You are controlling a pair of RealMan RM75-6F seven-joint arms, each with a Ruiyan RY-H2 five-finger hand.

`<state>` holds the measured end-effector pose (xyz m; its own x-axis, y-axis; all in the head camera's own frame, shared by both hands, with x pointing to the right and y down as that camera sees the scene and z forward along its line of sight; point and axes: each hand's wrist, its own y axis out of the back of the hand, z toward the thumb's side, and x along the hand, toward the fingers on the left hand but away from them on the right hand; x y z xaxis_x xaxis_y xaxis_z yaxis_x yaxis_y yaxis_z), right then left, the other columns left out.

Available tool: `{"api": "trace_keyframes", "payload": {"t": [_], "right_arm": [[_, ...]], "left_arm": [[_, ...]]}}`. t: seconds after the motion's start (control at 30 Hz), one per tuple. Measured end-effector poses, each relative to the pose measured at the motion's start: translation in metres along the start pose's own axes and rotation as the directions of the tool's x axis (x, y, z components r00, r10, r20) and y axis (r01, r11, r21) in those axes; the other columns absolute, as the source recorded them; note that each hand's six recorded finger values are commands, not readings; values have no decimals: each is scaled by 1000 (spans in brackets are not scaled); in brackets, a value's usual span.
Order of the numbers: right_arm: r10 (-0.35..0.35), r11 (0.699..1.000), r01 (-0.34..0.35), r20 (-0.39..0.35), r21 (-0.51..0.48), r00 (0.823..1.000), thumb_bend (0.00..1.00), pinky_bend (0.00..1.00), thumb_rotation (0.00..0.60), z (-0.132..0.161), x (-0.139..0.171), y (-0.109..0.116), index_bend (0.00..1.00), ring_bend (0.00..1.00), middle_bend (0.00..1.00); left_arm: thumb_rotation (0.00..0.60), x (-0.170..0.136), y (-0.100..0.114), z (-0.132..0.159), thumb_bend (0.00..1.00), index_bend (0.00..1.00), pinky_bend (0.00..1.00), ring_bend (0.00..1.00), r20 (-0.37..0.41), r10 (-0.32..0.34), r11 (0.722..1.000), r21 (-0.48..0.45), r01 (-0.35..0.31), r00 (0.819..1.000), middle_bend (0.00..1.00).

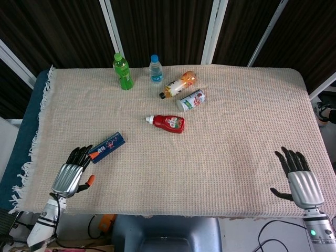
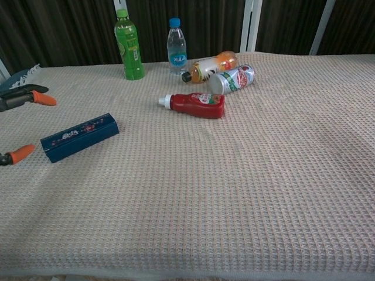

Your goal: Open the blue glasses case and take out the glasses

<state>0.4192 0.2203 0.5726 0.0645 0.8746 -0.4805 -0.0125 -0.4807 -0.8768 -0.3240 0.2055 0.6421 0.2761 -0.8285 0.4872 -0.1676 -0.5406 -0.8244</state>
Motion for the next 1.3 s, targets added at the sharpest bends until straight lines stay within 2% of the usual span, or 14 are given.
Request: {"api": "trace_keyframes", "payload": {"t": [0.2,0.33,0.47,0.6,0.8,0.97,1.3], "right_arm": [[9,1000,-9,-8,-7,1000,153,0,600,-1,1,1,0,0,0],[7,1000,-7,-14,-15,1000,152,0,600,-1,1,3,0,0,0],[-4,1000,3,-19,-30,1000,153,0,600,-2,1,5,0,0,0],[-20,999,20,-10,-34,1000,153,0,600,-4,1,8,0,0,0],[-31,998,31,-9,-46,999,154,0,600,-5,2,11,0,0,0],[-47,997,46,-7,-57,999,152,0,600,-6,3,14,0,0,0],[-50,997,50,-2,-66,999,153,0,600,-7,3,15,0,0,0]], "left_arm": [[600,37,-10,34,357,177,2,0,-2,21,1000,14,-21,1000,0],[600,55,-23,39,351,188,0,0,-39,-12,1000,24,13,999,0],[600,70,-37,37,349,188,0,0,-96,-62,997,42,66,993,0],[600,85,-47,33,350,188,0,0,-149,-78,994,66,88,986,0],[600,98,-54,20,354,203,0,0,-204,-75,988,115,100,976,0],[600,102,-55,10,356,203,0,0,-219,-43,984,161,79,975,0],[600,105,-53,-2,355,203,0,0,-253,-18,981,183,66,967,0]]}}
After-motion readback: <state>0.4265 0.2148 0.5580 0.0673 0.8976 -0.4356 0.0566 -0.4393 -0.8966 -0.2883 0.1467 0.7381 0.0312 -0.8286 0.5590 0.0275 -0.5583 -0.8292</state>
